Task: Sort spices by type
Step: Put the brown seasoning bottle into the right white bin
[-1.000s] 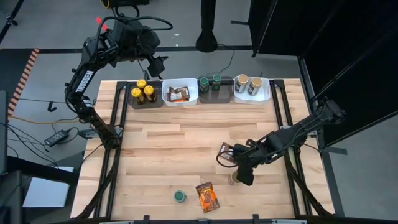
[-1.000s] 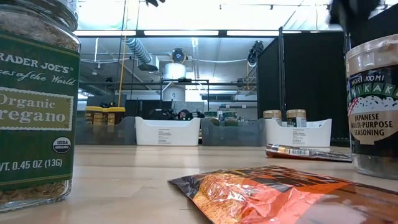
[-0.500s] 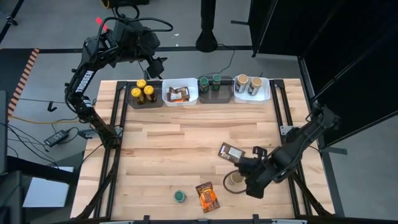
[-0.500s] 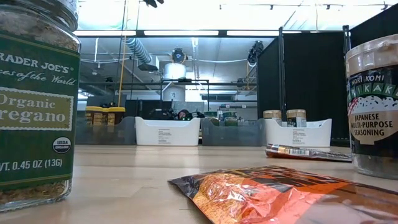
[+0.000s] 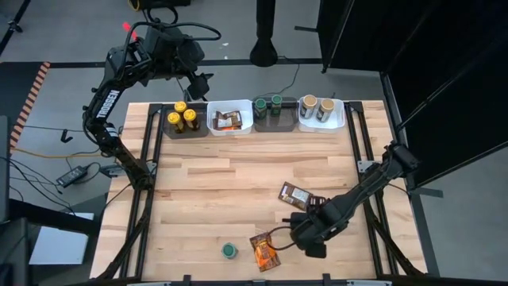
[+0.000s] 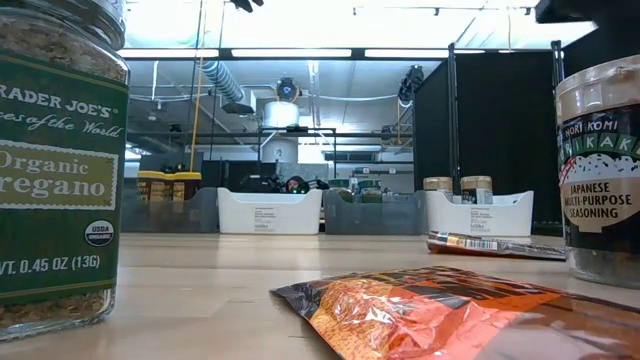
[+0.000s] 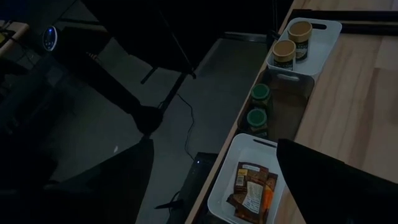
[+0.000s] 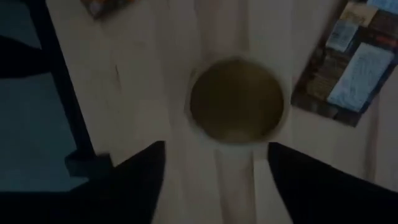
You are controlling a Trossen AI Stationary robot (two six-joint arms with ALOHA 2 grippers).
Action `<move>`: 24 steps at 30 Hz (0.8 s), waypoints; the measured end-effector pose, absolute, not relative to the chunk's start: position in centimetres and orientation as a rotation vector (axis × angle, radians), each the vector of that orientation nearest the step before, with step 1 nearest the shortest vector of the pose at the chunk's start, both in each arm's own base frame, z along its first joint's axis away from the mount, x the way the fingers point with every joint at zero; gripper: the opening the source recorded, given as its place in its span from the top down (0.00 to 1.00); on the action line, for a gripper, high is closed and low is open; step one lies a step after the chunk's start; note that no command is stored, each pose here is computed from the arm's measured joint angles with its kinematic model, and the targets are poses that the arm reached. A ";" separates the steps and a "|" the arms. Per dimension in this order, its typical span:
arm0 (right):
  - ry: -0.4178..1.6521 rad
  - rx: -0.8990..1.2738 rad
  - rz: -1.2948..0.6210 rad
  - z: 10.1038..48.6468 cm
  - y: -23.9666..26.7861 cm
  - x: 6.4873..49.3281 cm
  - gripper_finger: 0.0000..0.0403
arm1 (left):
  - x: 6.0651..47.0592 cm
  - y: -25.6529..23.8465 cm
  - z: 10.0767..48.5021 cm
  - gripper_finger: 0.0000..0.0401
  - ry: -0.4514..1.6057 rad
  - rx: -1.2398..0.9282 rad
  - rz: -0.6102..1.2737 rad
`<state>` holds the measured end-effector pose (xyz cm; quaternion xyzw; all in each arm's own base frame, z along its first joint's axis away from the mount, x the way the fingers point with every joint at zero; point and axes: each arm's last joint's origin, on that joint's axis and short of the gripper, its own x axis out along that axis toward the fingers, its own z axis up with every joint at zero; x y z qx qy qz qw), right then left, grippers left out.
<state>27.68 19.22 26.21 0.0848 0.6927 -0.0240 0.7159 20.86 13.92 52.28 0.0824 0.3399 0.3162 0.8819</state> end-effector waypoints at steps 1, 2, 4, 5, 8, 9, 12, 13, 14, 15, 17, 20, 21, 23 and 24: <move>1.524 0.200 -0.059 26.1 19.0 28.0 0.26 | 20.9 13.9 52.3 0.14 0.708 0.172 0.659; 1.517 0.210 -0.064 26.1 18.8 28.2 0.22 | 20.9 13.9 52.3 0.14 0.708 0.172 0.659; 1.508 0.214 -0.084 26.1 18.4 28.6 0.15 | 20.9 13.9 52.3 0.14 0.708 0.172 0.658; 1.499 0.213 -0.092 26.1 18.3 28.7 0.12 | 20.9 14.0 52.2 0.14 0.711 0.171 0.658; 1.478 0.199 -0.103 26.1 18.2 28.8 0.05 | 21.3 14.2 51.6 0.14 0.736 0.166 0.652; 1.470 0.200 -0.097 26.1 18.3 28.9 0.04 | 21.4 14.3 51.3 0.14 0.750 0.163 0.648; 1.458 0.199 -0.092 26.0 18.5 29.0 0.01 | 21.9 14.6 50.4 0.14 0.793 0.159 0.636; 1.446 0.193 -0.095 26.0 18.6 29.0 0.01 | 22.0 14.7 50.1 0.14 0.804 0.159 0.633; 1.432 0.181 -0.103 26.0 18.6 29.0 0.01 | 22.2 14.8 49.8 0.14 0.815 0.157 0.630; 1.415 0.169 -0.113 26.0 18.6 29.1 0.01 | 22.3 14.9 49.6 0.14 0.823 0.156 0.628; 1.380 0.161 -0.120 25.6 18.7 29.3 0.02 | 22.5 14.9 49.3 0.14 0.836 0.153 0.625; 1.380 0.165 -0.115 24.4 18.7 29.2 0.04 | 22.5 14.9 49.3 0.14 0.833 0.155 0.627; 1.371 0.178 -0.108 24.2 18.7 29.3 0.05 | 22.5 15.0 49.3 0.14 0.830 0.156 0.629; 1.365 0.196 -0.115 23.7 18.7 29.3 0.06 | 22.5 15.0 49.4 0.14 0.826 0.157 0.631; 1.368 0.198 -0.119 23.5 18.7 29.3 0.06 | 22.5 15.0 49.4 0.14 0.827 0.157 0.630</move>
